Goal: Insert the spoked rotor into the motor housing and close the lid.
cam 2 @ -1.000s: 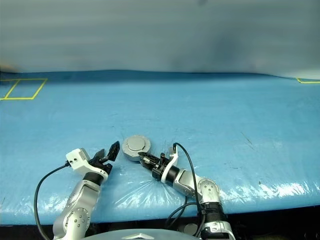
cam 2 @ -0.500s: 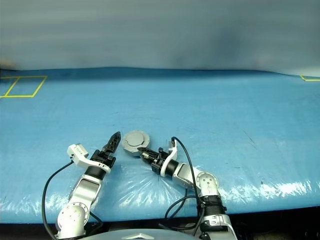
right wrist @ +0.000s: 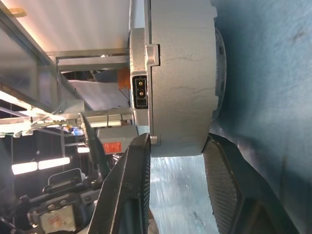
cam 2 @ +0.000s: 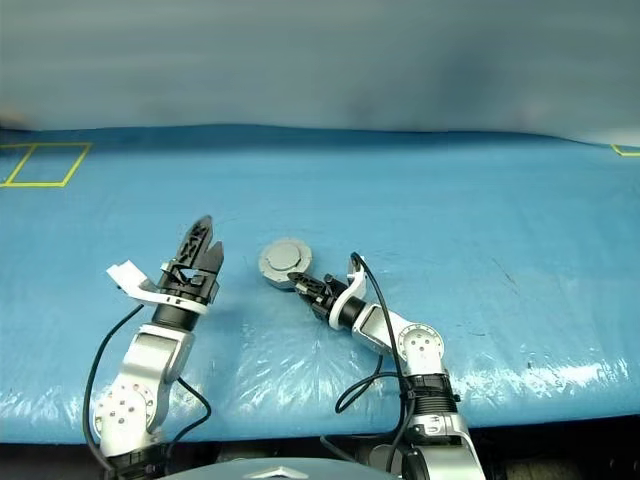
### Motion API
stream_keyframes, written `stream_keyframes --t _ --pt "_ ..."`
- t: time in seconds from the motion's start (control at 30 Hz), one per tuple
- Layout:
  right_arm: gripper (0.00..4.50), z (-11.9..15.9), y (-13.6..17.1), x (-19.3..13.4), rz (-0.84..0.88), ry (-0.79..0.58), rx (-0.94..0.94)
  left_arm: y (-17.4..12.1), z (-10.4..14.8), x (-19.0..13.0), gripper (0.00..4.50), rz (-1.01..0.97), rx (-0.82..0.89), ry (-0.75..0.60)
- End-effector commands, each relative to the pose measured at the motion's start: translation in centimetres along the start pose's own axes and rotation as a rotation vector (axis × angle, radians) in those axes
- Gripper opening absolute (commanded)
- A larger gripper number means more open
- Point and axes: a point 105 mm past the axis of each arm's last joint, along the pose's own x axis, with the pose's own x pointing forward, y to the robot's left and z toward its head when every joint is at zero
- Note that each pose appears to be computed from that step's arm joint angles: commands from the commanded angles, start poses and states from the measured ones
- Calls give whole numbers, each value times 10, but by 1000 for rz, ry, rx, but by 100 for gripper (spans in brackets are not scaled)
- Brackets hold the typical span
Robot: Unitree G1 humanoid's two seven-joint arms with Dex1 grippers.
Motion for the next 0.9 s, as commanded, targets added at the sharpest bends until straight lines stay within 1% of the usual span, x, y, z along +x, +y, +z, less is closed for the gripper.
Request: stream_keyframes --t 0.03,0.27,0.57,0.73,0.9 --pt "124 44 141 2 323 -174 -461 -6 -2 -1 450 -15 -19 13" --pt "124 45 144 0 340 -188 -455 -6 -5 0 450 -16 -44 20" --pt "124 60 154 -7 375 -268 -432 -3 -5 -1 450 -2 -66 14" --pt "124 54 164 -8 410 -255 -447 -2 -9 -1 450 -1 -101 21" --pt "124 42 173 -6 454 -216 -444 2 -22 7 450 -4 -169 50"
